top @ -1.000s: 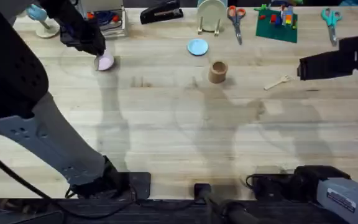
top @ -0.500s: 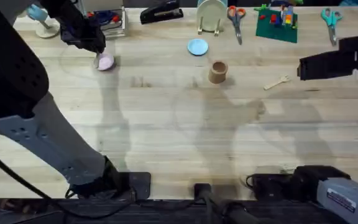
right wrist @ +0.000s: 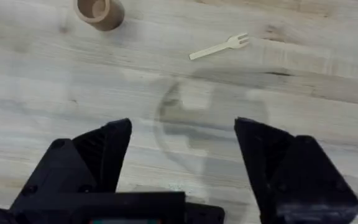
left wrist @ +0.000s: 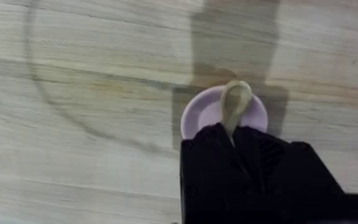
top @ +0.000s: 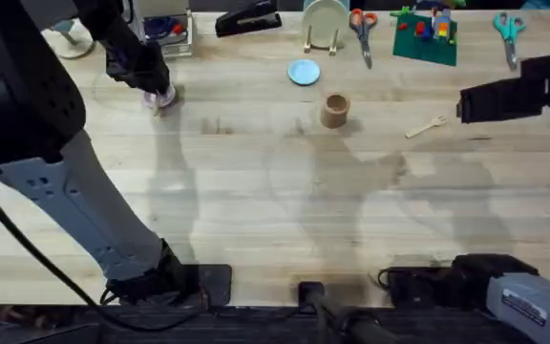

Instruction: Pick up a utensil and set it on the pink plate, then put the other utensil in the container.

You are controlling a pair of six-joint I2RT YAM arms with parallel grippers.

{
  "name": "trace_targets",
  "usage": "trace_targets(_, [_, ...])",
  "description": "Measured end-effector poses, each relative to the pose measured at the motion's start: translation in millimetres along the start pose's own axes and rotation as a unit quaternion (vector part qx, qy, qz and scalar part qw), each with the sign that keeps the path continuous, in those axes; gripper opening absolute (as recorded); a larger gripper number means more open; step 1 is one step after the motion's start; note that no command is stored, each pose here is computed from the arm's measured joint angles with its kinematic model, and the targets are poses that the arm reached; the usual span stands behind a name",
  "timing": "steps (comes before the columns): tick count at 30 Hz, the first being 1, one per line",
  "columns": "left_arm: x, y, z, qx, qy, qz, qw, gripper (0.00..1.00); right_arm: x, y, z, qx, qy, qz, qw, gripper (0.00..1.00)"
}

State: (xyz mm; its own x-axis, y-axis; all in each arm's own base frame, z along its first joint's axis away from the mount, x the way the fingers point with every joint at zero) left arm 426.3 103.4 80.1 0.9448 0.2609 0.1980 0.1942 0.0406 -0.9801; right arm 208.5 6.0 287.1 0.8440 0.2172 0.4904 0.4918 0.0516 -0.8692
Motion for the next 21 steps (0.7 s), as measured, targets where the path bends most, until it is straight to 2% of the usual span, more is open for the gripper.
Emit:
trace_targets(9, [-0.1, -0.2, 0.0, 0.0, 0.0, 0.0, 1.0, 0.051, -0.1, 0.0, 0.0, 0.0, 0.0, 0.0, 1.0, 0.995])
trace_targets(14, [-0.2, 0.0, 0.0, 0.0, 0.0, 0.0, 1.0, 0.16, -0.1, 0.0, 0.0, 0.0, 0.0, 0.0, 1.0, 0.996])
trace_targets(21, [-0.2, 0.0, 0.0, 0.0, 0.0, 0.0, 1.0, 0.162, -0.1, 0.0, 0.0, 0.0, 0.0, 0.0, 1.0, 0.995])
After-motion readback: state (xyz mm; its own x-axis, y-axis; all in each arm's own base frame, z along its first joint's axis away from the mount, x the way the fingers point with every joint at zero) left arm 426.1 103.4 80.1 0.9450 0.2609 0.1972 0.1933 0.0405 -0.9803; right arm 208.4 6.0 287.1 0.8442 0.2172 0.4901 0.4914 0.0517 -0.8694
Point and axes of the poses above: each hand's point on the last joint's axis, 136 mm out from that joint toward the fingers, its own y axis out along the fingers, its own z axis along the line the jaws close on, x = y × z, the point moved 3 cm from there along -y, back along the fingers, and after that the axes turned 6 degrees about -y, right-handed, at the moved point
